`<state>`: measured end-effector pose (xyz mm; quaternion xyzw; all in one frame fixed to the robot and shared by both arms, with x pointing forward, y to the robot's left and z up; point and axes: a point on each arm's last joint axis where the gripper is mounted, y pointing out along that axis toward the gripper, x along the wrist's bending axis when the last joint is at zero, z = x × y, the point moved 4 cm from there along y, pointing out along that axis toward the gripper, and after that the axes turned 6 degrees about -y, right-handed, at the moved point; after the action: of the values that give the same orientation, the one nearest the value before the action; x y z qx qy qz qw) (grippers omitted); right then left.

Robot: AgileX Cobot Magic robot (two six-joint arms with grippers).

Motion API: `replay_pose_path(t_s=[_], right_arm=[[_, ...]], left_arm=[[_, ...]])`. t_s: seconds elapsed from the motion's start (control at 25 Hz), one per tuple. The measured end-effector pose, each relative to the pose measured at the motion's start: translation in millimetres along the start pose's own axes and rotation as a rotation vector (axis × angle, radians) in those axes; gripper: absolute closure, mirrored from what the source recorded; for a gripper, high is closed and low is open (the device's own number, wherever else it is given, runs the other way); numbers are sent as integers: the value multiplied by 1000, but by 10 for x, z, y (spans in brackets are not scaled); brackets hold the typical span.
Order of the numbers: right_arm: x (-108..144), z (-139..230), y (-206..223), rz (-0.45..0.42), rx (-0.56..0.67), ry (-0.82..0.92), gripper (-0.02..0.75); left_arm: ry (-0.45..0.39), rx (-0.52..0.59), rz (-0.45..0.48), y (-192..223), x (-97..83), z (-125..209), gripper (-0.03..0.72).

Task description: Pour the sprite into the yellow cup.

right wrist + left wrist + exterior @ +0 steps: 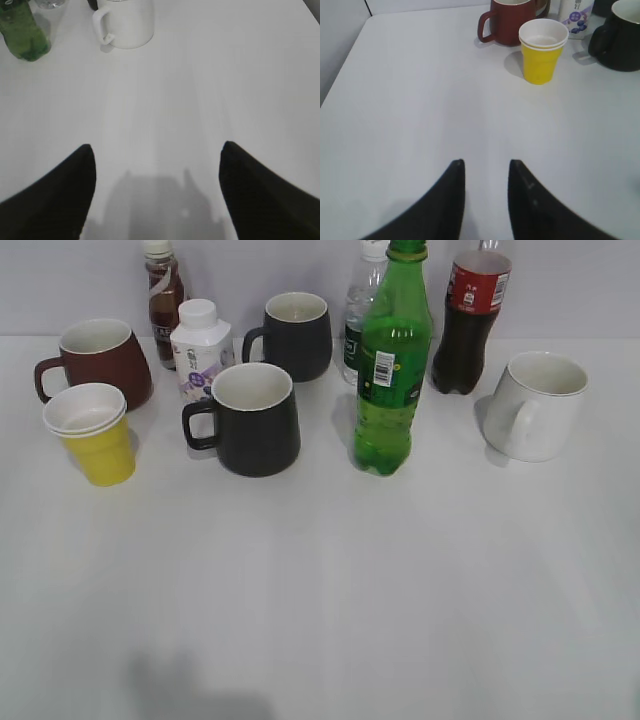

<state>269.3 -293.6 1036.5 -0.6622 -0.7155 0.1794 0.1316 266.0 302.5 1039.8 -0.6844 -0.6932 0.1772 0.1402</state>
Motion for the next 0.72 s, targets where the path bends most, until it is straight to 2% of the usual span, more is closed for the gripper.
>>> replay_pose_path(t_s=[0.48, 0.56, 0.72], right_arm=[[72, -13, -3, -55, -9, 33, 165], [87, -26, -1, -67, -16, 23, 165], [185, -183, 64, -150, -41, -21, 165]], left_arm=[[0, 1, 9, 2, -7, -1, 454], [5, 29, 12, 41, -8, -11, 454], [9, 91, 33, 152, -35, -86, 454]])
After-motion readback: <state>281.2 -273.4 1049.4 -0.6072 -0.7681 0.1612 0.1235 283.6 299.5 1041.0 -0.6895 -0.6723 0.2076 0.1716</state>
